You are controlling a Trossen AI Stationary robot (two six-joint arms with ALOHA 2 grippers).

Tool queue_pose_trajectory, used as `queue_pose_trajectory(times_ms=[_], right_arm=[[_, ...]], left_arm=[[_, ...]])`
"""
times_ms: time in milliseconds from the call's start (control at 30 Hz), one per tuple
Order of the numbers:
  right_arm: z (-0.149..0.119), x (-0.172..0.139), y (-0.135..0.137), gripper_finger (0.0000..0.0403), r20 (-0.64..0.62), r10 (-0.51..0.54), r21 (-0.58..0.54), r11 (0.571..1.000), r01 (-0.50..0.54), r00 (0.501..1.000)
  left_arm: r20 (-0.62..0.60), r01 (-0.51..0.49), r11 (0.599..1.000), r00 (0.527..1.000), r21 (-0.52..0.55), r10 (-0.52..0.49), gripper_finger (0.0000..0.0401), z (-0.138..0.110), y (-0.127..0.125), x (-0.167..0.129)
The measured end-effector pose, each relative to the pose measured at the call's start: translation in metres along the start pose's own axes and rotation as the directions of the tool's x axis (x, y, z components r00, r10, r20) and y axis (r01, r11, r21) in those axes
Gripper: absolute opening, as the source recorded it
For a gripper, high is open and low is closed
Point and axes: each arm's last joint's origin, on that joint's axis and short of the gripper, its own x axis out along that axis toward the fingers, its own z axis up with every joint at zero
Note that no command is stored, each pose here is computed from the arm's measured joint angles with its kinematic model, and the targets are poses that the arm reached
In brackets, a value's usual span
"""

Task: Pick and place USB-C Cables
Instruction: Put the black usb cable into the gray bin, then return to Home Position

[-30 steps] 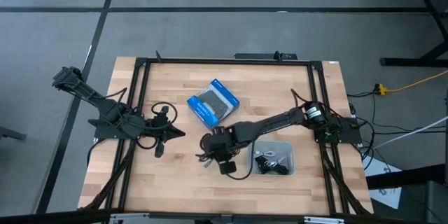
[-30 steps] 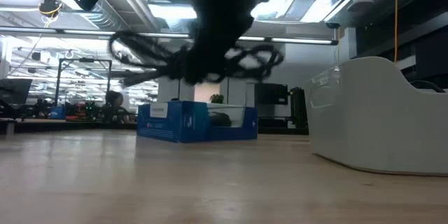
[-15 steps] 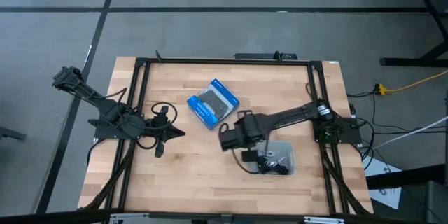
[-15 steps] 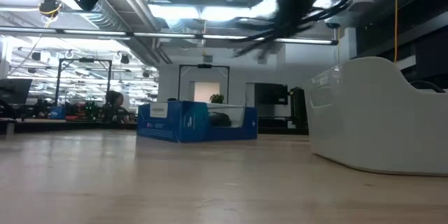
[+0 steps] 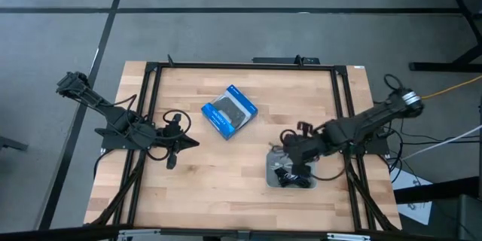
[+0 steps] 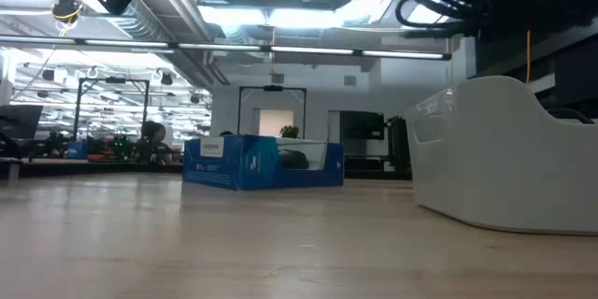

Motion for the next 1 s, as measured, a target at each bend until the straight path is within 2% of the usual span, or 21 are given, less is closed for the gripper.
queue_pose_trajectory(times_ms=[100, 200, 333, 467, 600, 667, 867, 1000], right_arm=[[-0.021, 0.018, 0.002, 0.0091, 0.079, 0.114, 0.011, 0.993, -0.115, 0.99], [-0.04, 0.035, 0.002, 0.0091, 0.088, 0.174, 0.098, 0.978, -0.182, 0.981], [-0.056, 0.052, 0.002, 0.0091, 0.094, 0.172, 0.14, 0.973, -0.184, 0.981], [-0.061, 0.061, 0.0, 0.0091, 0.09, 0.156, 0.147, 0.975, -0.168, 0.984], [-0.063, 0.067, 0.001, 0.0091, 0.119, 0.178, 0.153, 0.969, -0.195, 0.977], [-0.064, 0.069, 0.0, 0.0112, 0.115, 0.175, 0.176, 0.965, -0.193, 0.978], [-0.063, 0.069, -0.001, 0.022, 0.149, 0.138, 0.199, 0.966, -0.167, 0.979], [-0.063, 0.069, -0.001, 0.0247, 0.15, 0.135, 0.198, 0.966, -0.164, 0.979]], left_arm=[[0.0, 0.0, 1.0, 1.0, 0.0, 0.0, 0.0, 0.0, 0.0, 0.0], [0.0, 0.0, 1.0, 1.0, 0.0, 0.0, 0.0, 0.0, 0.0, 0.0], [0.0, 0.0, 1.0, 1.0, 0.0, 0.0, 0.0, 0.0, 0.0, 0.0], [0.0, 0.0, 1.0, 1.0, 0.0, 0.0, 0.0, 0.0, 0.0, 0.0], [-0.004, -0.001, 1.0, 1.0, 0.002, 0.001, 0.0, 0.0, 0.0, 0.0], [-0.008, -0.002, 1.0, 1.0, 0.004, 0.002, 0.0, -0.001, 0.0, 0.0], [-0.022, -0.008, 1.0, 1.0, 0.013, 0.008, 0.0, -0.002, 0.001, 0.0], [-0.021, -0.008, 1.0, 1.0, 0.013, 0.008, 0.0, -0.002, 0.001, 0.0]])
